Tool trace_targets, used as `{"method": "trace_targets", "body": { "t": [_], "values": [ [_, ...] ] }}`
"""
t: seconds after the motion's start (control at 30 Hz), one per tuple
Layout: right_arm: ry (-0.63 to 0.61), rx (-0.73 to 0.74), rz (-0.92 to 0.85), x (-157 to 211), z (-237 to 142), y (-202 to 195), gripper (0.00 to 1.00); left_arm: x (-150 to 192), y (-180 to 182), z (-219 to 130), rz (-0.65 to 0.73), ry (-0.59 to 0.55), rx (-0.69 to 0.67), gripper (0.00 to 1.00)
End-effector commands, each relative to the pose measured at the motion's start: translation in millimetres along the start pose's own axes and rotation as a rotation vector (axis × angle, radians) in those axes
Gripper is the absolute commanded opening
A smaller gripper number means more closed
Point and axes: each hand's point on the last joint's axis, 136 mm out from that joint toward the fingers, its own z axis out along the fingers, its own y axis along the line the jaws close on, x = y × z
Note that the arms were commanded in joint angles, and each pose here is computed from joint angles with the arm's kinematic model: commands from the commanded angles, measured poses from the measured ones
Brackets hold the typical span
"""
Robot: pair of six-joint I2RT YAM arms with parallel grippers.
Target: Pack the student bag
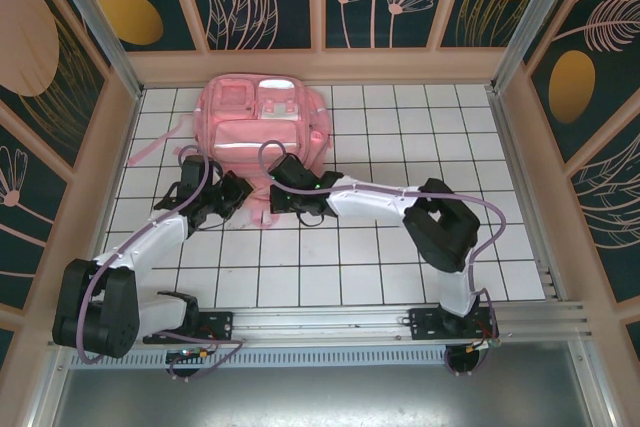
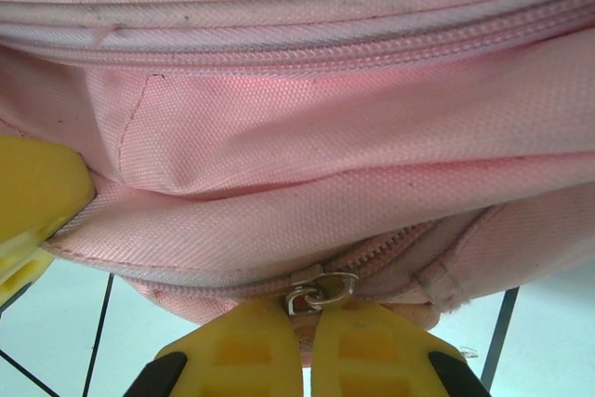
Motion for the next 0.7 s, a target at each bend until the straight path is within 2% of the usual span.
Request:
{"method": "trace_targets", "body": {
  "t": [0.0, 0.1, 0.2, 0.27, 0.33, 0.47, 0.57, 0.67],
  "values": [
    [-0.006, 0.082, 0.022, 6.1, -10.6, -21.5, 0.00, -6.5, -45.2, -11.5, 0.080, -0.027, 0.161, 0.00],
    [-0.029, 0.095, 0.027, 5.2, -17.4, -28.4, 0.07, -6.6, -43.8, -11.9, 0.082, -0.030, 0.154, 0.00],
    [-0.050, 0.130, 0.053, 3.7, -25.6, -44.2, 0.09, -7.6, -41.9, -12.9, 0.083, -0.037, 0.143, 0.00],
    [-0.060, 0.192, 0.063, 3.3, -30.5, -61.3, 0.29, -7.5, -42.7, -14.0, 0.087, -0.041, 0.144, 0.00],
    [-0.075, 0.217, 0.060, 0.9, -35.2, -69.7, 0.33, -8.1, -42.1, -13.7, 0.086, -0.042, 0.142, 0.00],
    [-0.139, 0.164, 0.002, -6.2, -47.3, -55.2, 0.51, -7.8, -43.4, -13.5, 0.084, -0.040, 0.147, 0.00],
    [-0.195, 0.156, 0.001, -13.3, -54.5, -52.8, 0.51, -7.3, -43.6, -14.2, 0.085, -0.040, 0.149, 0.00],
    [-0.217, 0.183, 0.003, -20.2, -57.7, -54.4, 0.45, -7.0, -42.2, -14.1, 0.083, -0.041, 0.147, 0.00]
  ]
}}
